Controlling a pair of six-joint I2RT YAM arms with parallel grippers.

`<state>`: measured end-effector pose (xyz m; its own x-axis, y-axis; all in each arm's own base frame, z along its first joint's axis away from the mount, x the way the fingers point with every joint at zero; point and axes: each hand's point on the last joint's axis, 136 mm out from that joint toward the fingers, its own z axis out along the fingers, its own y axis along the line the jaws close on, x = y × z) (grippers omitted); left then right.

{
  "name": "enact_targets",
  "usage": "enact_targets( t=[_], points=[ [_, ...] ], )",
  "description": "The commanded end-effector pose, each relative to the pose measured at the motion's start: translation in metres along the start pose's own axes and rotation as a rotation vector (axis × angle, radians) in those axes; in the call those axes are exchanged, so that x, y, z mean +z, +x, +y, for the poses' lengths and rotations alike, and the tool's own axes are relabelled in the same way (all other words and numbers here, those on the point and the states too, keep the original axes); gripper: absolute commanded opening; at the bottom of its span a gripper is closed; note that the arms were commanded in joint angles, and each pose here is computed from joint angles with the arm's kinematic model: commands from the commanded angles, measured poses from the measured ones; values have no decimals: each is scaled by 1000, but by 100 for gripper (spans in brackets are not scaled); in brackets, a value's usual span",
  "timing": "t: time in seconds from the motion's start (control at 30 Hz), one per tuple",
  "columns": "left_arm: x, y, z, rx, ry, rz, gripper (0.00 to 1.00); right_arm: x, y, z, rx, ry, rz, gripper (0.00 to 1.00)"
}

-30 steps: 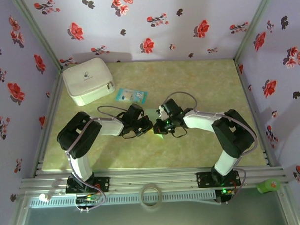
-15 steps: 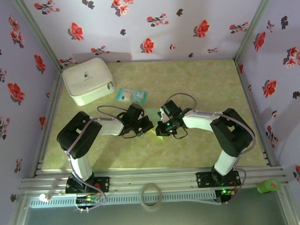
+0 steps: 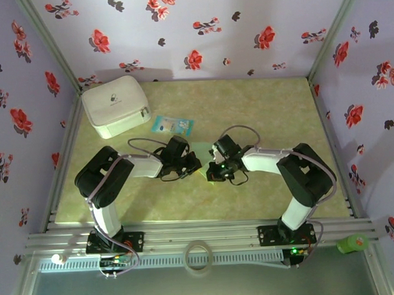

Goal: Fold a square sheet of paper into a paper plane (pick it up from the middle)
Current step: Third fold the triangle at the center of the table.

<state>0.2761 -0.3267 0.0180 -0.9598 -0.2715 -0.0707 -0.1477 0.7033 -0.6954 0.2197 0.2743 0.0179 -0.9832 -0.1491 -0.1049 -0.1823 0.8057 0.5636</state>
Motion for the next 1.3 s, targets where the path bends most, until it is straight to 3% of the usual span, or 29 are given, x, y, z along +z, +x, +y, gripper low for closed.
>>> enact_targets(
  t=[0.0, 0.5, 0.77, 1.0, 1.27],
  points=[
    [8, 10, 39, -11, -134, 27, 0, -2, 15, -10, 31, 23, 21, 6],
    [9, 11, 46, -36, -145, 26, 0, -18, 37, -26, 51, 40, 34, 7],
    [7, 10, 43, -27, -137, 23, 0, -60, -11, 47, 120, -254, -151, 7],
    [8, 10, 40, -20, -133, 27, 0, -28, -24, 29, 195, -155, -76, 4],
    [9, 9, 39, -19, -132, 29, 0, -4, -29, 23, 230, -141, -16, 8]
  ],
)
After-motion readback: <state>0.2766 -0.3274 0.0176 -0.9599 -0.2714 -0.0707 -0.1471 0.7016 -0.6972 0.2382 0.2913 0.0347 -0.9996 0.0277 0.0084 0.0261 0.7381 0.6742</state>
